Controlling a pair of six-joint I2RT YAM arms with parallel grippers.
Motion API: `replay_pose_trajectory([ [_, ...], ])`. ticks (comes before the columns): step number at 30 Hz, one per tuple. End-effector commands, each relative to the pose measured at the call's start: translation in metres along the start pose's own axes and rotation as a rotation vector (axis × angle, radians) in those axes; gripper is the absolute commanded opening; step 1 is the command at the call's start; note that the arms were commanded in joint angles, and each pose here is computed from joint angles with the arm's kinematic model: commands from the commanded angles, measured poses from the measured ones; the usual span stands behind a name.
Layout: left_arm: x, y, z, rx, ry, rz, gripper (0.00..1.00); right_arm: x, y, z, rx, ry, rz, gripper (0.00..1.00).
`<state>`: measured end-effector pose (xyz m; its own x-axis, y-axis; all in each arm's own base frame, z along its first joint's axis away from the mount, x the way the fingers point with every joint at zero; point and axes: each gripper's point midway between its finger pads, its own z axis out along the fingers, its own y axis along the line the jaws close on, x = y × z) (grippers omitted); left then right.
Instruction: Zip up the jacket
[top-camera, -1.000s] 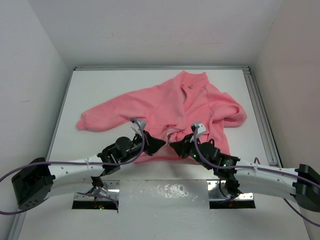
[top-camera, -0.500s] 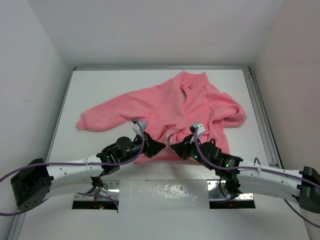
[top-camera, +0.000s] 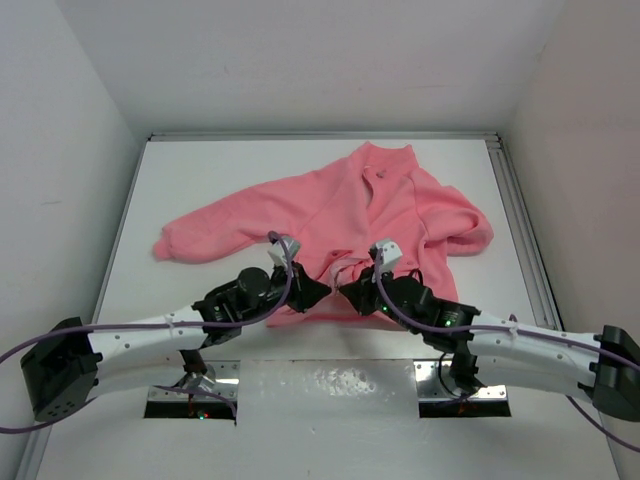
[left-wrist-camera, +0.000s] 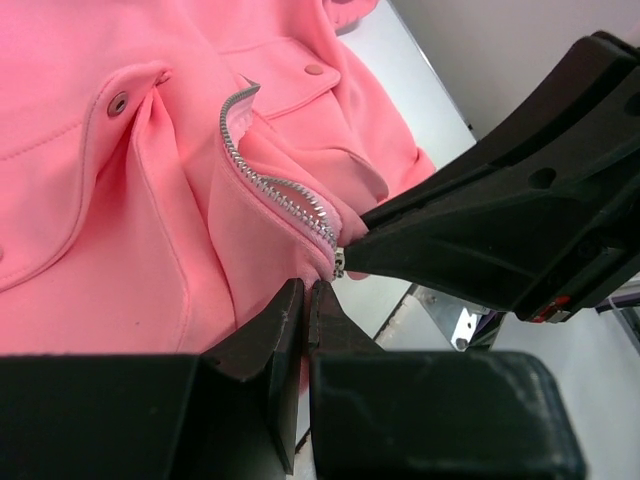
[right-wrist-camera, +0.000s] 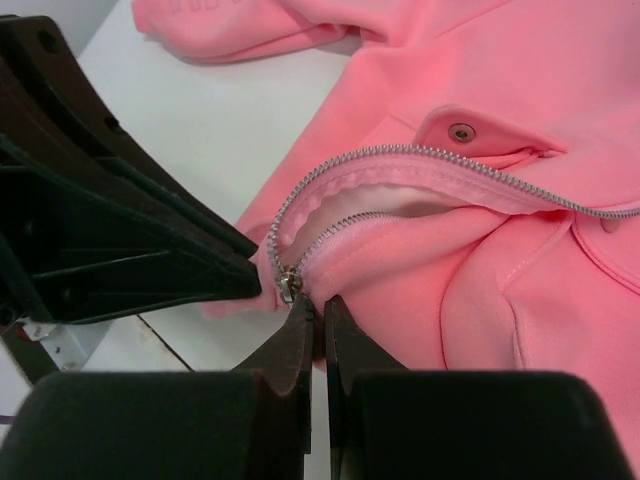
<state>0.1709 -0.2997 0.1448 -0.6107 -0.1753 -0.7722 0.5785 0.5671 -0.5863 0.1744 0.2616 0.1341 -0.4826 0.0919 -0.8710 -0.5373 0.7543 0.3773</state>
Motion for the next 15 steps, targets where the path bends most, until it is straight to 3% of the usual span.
replay_pose_trajectory([
  [1,-0.001,-0.008,-0.006,0.026,0.030,0.031,0.00,-0.058,0.027,0.007,-0.040,-0.140,0.020,0.00],
  [6,0.008,0.005,-0.009,-0.032,0.058,0.012,0.00,-0.077,0.041,0.005,-0.080,-0.148,0.025,0.00],
  [15,0.018,0.021,0.003,-0.123,0.111,0.011,0.00,-0.067,0.055,-0.006,-0.137,-0.038,0.075,0.00],
])
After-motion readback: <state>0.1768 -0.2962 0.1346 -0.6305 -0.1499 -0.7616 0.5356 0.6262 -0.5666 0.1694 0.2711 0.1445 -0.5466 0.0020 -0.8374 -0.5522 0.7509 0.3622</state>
